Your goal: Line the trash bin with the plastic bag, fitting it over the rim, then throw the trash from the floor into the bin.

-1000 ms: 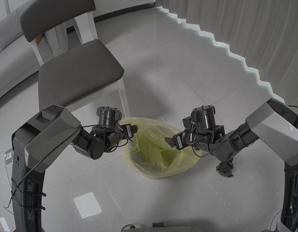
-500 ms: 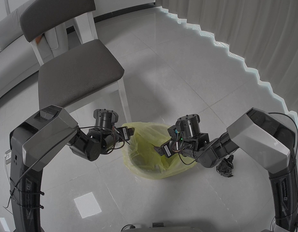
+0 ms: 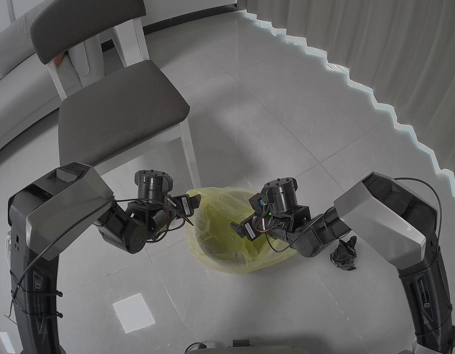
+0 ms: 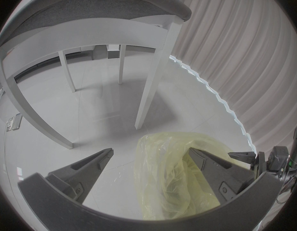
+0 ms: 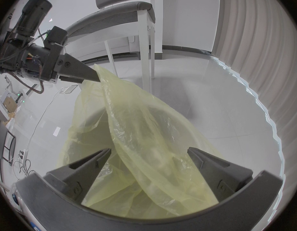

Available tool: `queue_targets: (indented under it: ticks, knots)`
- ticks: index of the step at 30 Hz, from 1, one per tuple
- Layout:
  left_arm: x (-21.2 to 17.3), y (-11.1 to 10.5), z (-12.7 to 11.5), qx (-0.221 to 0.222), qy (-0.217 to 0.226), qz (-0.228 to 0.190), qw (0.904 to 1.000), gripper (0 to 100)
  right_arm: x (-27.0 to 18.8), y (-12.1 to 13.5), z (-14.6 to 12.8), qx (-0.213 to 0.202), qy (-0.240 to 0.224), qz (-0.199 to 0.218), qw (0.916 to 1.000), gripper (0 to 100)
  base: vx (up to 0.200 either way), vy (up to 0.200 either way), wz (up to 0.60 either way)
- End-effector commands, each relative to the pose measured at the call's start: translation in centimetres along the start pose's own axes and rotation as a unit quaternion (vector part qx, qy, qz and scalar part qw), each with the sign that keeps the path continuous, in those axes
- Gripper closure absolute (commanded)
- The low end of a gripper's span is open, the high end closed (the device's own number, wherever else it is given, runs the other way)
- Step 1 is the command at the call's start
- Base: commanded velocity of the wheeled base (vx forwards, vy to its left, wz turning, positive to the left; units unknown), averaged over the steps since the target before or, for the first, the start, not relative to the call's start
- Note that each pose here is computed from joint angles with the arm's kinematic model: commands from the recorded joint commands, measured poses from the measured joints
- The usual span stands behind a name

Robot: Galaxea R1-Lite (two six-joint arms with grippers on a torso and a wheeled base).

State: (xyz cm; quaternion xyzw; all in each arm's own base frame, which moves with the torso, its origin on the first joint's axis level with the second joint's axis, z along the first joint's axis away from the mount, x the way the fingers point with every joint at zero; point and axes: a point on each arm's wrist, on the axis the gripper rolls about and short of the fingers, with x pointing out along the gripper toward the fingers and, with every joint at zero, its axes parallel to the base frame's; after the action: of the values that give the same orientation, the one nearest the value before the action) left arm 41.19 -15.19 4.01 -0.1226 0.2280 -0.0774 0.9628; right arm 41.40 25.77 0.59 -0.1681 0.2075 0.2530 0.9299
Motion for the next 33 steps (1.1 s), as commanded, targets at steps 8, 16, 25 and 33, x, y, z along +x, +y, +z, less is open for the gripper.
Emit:
queue_targets:
  ticks: [8,16,25,33]
  knots:
    - [-0.3,0.2,0.4,-0.002,-0.003,0.001,1.0000,0,0.5,-1.6,1.8,0.007,-0.018,-0.025,0.9995,100,0.000,0.000,0.00]
    - [-1.0,0.0,0.4,-0.003,-0.002,-0.001,1.0000,0,0.0,-3.7,5.4,0.015,-0.046,-0.042,0.9980,100,0.000,0.000,0.00]
    - [-2.5,0.3,0.0,-0.003,-0.002,-0.001,1.0000,0,0.0,-6.0,7.2,0.017,-0.070,-0.065,0.9953,100,0.000,0.000,0.00]
    - [-3.2,0.5,-0.4,-0.002,-0.002,-0.002,1.0000,0,0.1,-8.2,6.8,-0.001,-0.067,-0.086,0.9941,100,0.000,0.000,0.00]
